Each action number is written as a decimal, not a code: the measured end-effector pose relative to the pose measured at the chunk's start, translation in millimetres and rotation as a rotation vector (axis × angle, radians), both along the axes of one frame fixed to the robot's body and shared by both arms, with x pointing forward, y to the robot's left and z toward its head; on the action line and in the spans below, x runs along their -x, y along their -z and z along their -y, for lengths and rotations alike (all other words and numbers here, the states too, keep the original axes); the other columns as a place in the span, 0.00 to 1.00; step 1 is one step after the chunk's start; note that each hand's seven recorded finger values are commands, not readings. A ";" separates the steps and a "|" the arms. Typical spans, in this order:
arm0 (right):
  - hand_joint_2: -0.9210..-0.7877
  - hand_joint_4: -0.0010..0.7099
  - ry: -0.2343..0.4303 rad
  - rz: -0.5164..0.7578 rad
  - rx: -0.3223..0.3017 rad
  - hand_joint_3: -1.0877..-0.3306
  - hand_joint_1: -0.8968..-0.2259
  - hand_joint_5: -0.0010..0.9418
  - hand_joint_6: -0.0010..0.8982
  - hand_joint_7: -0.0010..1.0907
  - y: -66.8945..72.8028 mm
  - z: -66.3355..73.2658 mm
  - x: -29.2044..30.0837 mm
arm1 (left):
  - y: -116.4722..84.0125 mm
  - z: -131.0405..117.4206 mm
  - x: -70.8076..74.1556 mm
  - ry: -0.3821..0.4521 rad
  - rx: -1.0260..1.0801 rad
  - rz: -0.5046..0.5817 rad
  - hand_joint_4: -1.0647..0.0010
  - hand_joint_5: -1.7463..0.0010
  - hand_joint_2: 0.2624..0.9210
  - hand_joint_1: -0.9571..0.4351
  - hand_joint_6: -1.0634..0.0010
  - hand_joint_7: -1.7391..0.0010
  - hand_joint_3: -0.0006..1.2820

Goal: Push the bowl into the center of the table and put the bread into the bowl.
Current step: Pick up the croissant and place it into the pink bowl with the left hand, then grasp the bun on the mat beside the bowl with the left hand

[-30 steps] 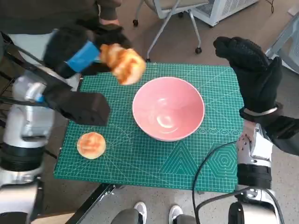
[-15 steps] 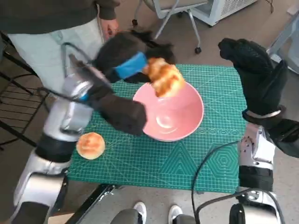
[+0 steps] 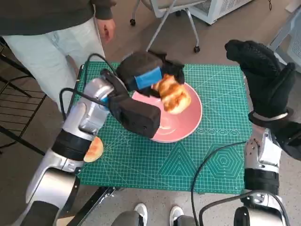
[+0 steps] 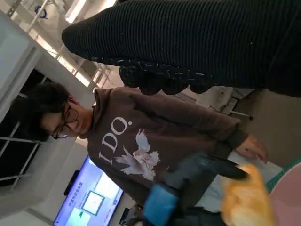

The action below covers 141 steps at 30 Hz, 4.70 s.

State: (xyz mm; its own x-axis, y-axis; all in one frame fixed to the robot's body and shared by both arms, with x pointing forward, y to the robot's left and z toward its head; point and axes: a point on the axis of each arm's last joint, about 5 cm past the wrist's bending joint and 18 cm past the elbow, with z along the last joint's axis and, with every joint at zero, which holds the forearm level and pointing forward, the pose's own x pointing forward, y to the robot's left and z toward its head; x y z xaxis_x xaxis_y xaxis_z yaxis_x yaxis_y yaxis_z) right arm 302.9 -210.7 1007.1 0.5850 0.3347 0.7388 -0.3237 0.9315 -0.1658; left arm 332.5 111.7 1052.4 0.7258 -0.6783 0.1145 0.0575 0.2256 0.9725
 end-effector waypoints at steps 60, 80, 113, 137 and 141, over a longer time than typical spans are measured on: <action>0.00 0.25 -0.049 -0.011 -0.007 0.55 0.34 0.00 0.15 0.24 -1.7 -3.7 -0.7 | -25.9 -147.6 167.1 -0.307 -0.133 -0.253 0.85 1.00 0.57 0.64 0.71 0.98 0.01; 0.00 0.24 -0.075 -0.018 -0.003 0.52 0.36 0.00 0.14 0.25 -4.5 -8.5 -5.8 | -18.6 -139.2 183.5 -0.344 -0.139 -0.298 0.82 0.99 0.56 0.62 0.70 1.00 0.00; 0.00 0.24 -0.099 -0.022 0.008 0.48 0.36 0.00 0.01 0.44 -2.7 -9.5 -7.5 | 50.1 -142.4 126.2 -0.440 -0.132 -0.472 0.75 0.99 0.64 0.72 0.63 0.99 0.01; 0.00 0.24 -0.080 -0.011 0.013 0.51 0.34 0.00 0.04 0.41 -4.4 -2.5 -6.0 | 79.0 -143.3 99.4 -0.481 -0.246 -0.589 0.34 0.83 0.95 0.82 0.29 0.95 0.05; 0.00 0.24 -0.080 -0.010 0.014 0.51 0.34 0.00 0.04 0.40 -4.5 -2.4 -6.0 | 80.0 -144.6 97.9 -0.444 -0.245 -0.558 0.36 0.42 0.99 0.75 0.43 0.50 0.09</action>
